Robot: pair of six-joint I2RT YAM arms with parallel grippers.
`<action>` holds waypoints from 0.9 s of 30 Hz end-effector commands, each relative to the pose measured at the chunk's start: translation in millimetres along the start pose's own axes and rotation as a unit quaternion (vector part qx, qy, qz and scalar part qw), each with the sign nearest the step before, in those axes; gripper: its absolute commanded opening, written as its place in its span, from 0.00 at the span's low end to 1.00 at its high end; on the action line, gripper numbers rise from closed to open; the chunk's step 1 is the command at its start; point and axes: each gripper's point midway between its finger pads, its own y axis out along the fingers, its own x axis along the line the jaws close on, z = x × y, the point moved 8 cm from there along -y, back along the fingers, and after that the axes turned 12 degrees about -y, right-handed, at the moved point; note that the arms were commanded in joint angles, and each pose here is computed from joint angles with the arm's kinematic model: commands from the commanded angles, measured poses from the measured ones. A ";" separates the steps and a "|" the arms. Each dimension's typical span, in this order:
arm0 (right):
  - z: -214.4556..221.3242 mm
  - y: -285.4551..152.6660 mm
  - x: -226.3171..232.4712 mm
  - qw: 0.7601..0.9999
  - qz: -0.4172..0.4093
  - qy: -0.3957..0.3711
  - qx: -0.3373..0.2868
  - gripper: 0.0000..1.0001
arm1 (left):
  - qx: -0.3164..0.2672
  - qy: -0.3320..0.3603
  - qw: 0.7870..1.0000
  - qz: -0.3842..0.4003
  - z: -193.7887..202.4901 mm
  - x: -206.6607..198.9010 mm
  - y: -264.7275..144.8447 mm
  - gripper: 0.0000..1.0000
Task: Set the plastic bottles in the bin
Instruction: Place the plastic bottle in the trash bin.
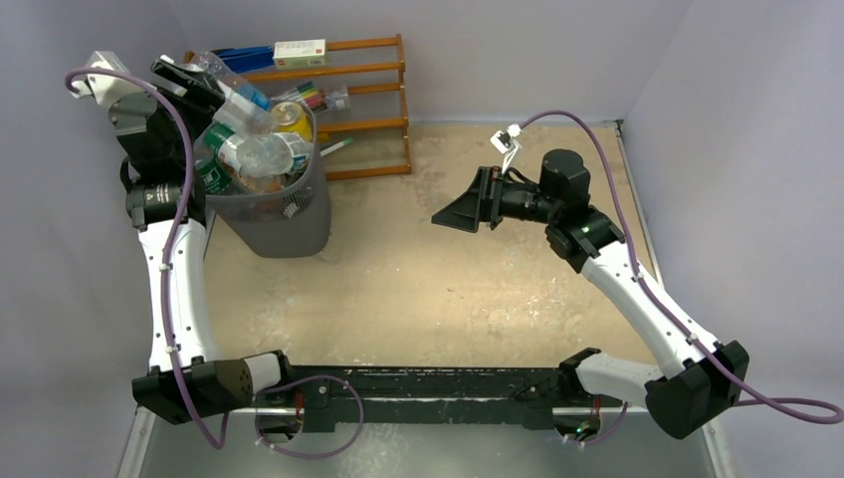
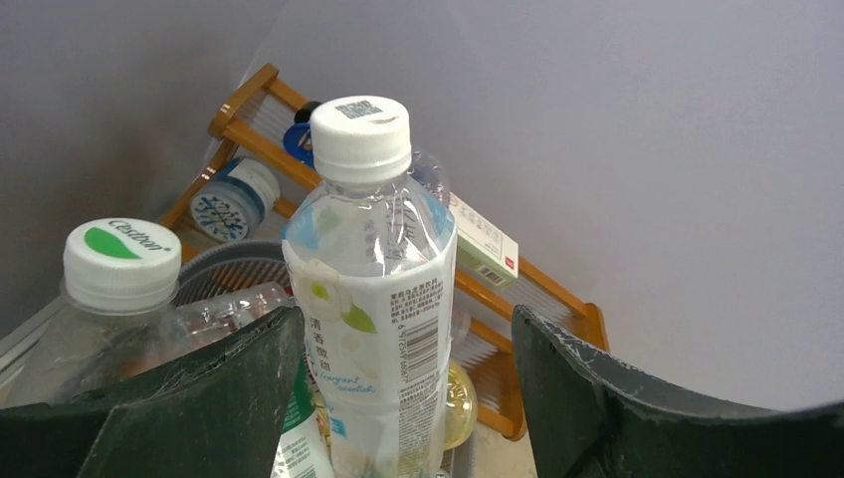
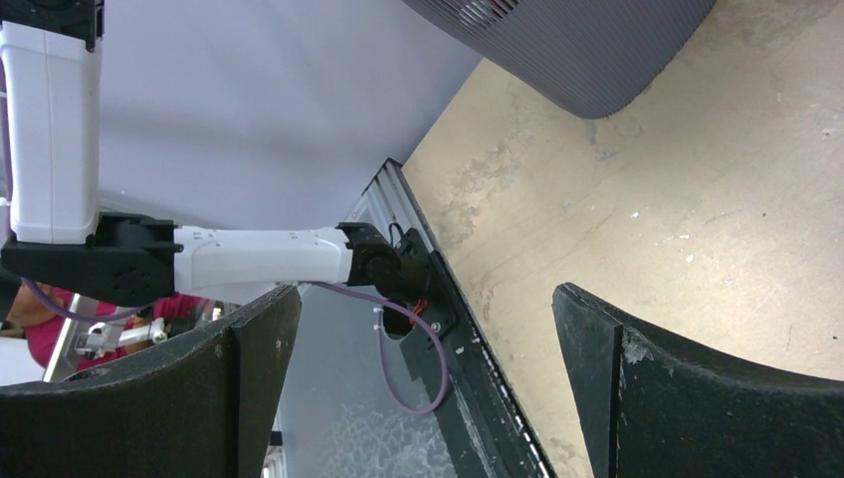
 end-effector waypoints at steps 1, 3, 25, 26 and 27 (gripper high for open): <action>-7.3 -6.8 11.9 0.999 -0.026 -0.027 -0.020 1.00 | -0.009 0.015 1.000 -0.004 -5.9 -3.3 -8.7 0.75; -6.8 -7.4 12.1 0.999 -0.025 -0.027 -0.020 1.00 | -0.012 0.016 1.000 -0.005 -6.6 -3.4 -12.2 0.75; -7.0 -8.3 12.8 0.999 -0.020 -0.023 -0.018 1.00 | 0.027 0.061 0.998 -0.003 -36.8 -40.5 -45.7 0.82; -7.1 -8.5 13.0 0.999 -0.020 -0.022 -0.018 1.00 | 0.031 0.061 0.998 0.001 -37.4 -43.0 -47.5 0.83; -7.7 -8.8 13.7 0.999 -0.020 -0.022 -0.018 1.00 | 0.033 0.061 0.998 0.003 -38.4 -44.7 -49.7 0.83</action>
